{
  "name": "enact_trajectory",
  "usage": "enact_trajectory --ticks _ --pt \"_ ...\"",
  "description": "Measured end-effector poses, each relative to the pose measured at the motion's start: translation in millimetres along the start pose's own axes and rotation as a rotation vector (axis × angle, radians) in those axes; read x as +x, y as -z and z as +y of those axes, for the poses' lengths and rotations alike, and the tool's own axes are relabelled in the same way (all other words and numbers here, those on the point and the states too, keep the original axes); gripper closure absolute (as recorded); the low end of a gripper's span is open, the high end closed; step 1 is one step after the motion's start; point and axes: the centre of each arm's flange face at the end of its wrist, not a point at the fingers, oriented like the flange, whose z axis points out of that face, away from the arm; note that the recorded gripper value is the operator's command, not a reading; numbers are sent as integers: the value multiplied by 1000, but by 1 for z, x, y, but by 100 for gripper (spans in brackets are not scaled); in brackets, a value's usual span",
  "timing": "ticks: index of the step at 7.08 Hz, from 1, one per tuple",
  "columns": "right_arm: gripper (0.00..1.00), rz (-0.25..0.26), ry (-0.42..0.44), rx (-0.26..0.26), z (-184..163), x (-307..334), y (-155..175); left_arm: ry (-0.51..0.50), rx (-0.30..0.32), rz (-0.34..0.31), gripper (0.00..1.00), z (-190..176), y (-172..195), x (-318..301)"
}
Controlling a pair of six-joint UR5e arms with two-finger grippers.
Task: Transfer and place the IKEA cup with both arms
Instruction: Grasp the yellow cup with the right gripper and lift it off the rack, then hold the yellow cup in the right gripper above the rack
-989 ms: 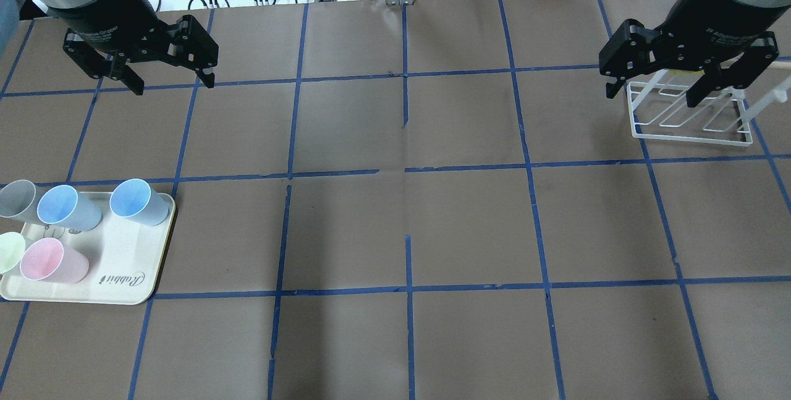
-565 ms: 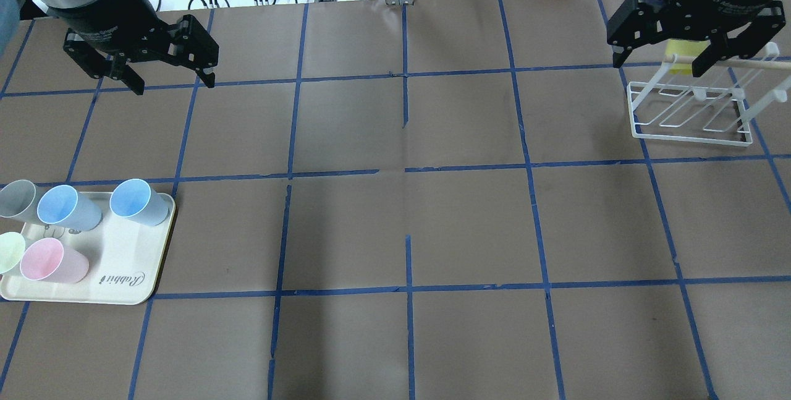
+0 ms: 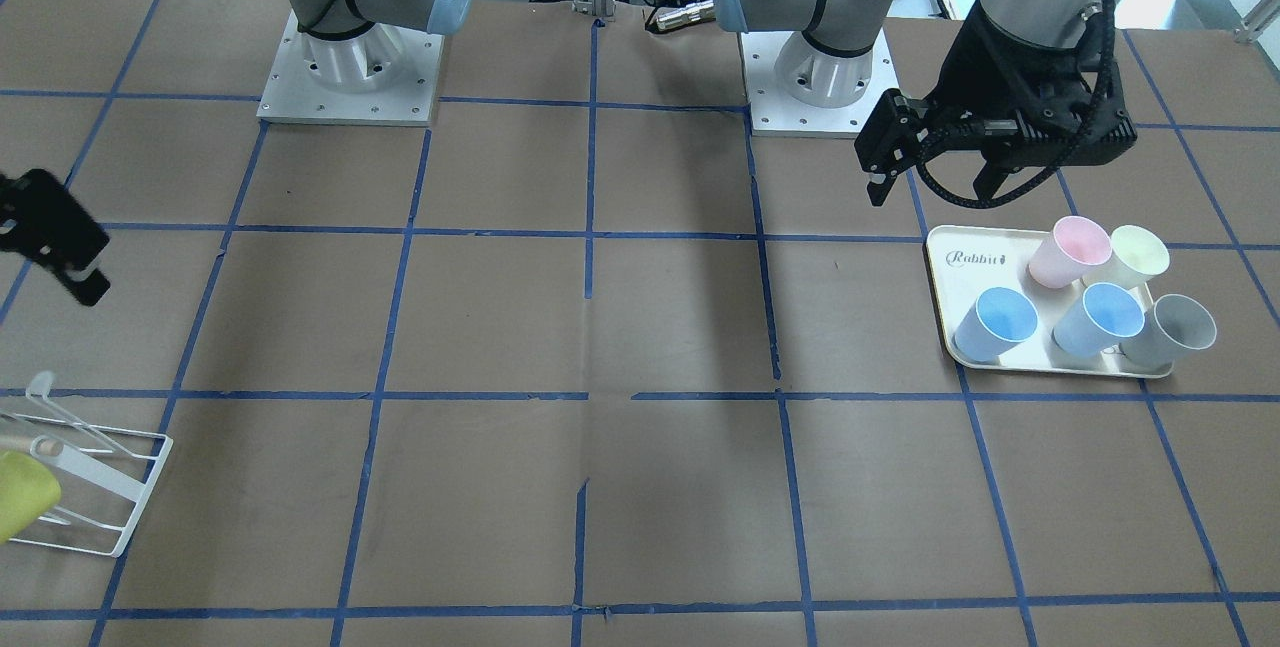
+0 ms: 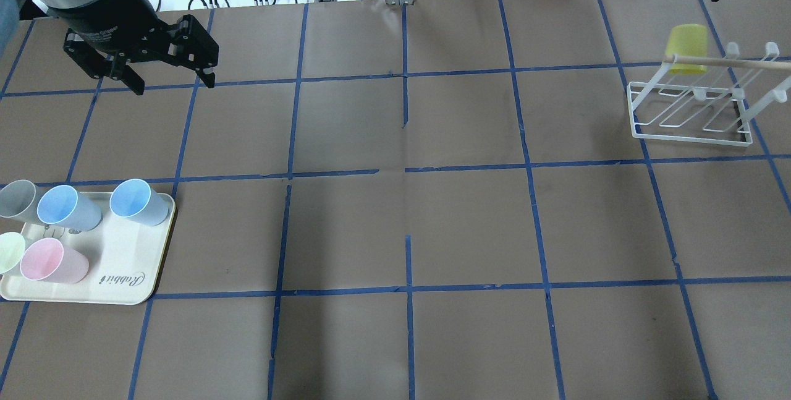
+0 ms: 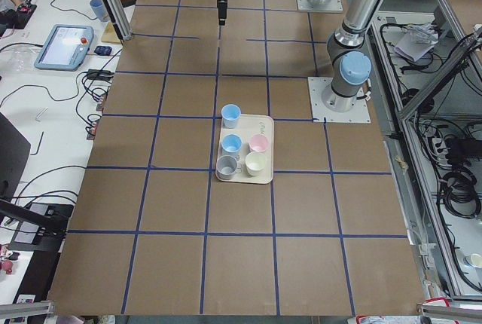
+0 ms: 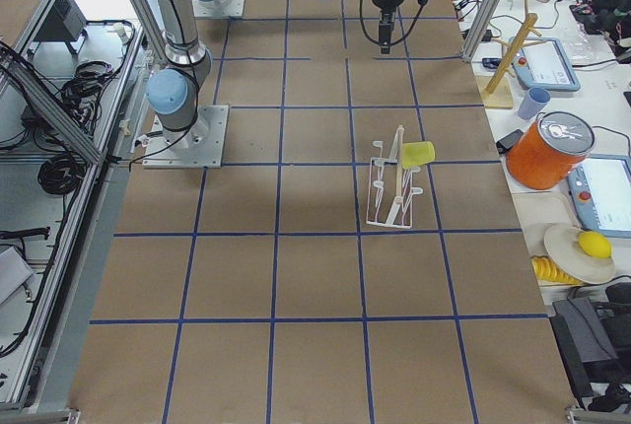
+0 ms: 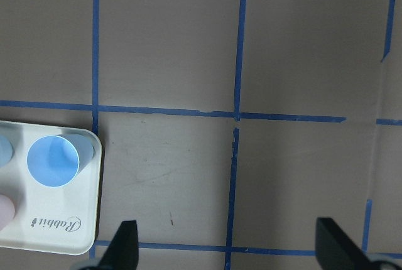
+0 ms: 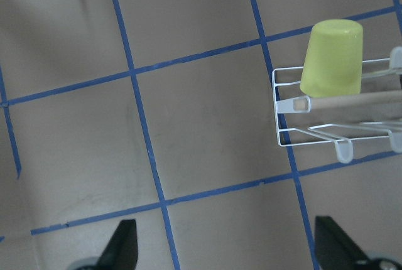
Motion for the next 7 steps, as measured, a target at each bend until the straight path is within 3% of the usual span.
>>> enact_trajectory --ticks 2,7 --pt "0 -41 -8 -10 -42 34 -27 0 0 1 0 0 0 0" --pt "0 -29 83 1 -106 106 -117 -3 -5 -10 0 5 -2 -1"
